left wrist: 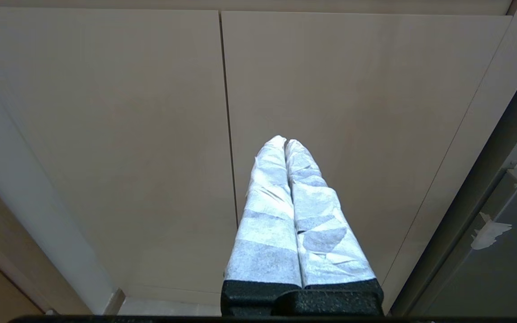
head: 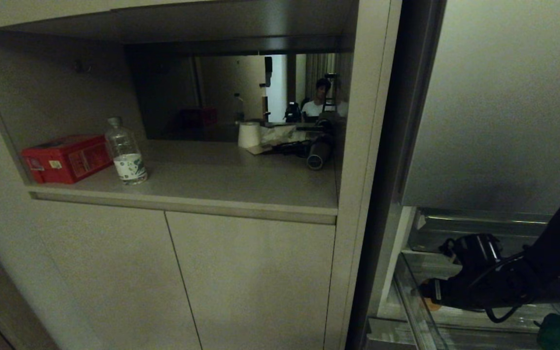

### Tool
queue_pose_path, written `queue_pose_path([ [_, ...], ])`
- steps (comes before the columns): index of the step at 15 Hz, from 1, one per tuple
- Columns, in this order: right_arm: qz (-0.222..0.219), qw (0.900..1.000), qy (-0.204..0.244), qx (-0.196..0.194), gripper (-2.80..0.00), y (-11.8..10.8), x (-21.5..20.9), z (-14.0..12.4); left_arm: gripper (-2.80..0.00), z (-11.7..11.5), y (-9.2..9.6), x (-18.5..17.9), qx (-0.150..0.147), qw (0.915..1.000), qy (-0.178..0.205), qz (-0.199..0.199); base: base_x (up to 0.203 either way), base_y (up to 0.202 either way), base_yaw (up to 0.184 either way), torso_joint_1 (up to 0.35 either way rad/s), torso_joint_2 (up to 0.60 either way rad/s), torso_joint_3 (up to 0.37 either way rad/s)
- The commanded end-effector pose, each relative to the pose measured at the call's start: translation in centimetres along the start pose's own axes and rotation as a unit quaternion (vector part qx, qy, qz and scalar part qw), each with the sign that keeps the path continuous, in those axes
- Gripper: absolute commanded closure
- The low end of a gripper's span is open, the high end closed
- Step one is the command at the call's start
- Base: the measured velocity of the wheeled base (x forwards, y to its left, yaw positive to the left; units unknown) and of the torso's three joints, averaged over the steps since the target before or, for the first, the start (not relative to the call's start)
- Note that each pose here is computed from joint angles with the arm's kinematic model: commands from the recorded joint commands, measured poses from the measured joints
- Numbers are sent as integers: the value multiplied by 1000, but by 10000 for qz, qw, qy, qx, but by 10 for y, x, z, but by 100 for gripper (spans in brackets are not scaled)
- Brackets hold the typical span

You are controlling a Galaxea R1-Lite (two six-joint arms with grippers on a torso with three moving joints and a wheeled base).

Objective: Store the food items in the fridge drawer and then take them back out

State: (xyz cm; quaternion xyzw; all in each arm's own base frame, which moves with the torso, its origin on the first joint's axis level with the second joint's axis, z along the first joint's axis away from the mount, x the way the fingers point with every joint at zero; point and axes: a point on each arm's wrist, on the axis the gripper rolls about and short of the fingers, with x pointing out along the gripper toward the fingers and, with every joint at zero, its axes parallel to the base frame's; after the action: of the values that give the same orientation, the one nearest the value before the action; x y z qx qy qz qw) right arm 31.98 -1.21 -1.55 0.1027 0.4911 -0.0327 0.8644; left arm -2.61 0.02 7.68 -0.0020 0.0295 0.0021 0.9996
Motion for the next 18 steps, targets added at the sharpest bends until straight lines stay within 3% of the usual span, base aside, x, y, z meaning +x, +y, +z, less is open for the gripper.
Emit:
queue_pose_path([
  [1,-10,10000,-27,32,-280,-2,-4,0,0,0,0,0,-2,10000,4,3,0,0,0,0,0,0],
  [18,-158,9998,-76,112,-280,-9,10,2,0,0,0,0,-2,10000,4,3,0,0,0,0,0,0],
])
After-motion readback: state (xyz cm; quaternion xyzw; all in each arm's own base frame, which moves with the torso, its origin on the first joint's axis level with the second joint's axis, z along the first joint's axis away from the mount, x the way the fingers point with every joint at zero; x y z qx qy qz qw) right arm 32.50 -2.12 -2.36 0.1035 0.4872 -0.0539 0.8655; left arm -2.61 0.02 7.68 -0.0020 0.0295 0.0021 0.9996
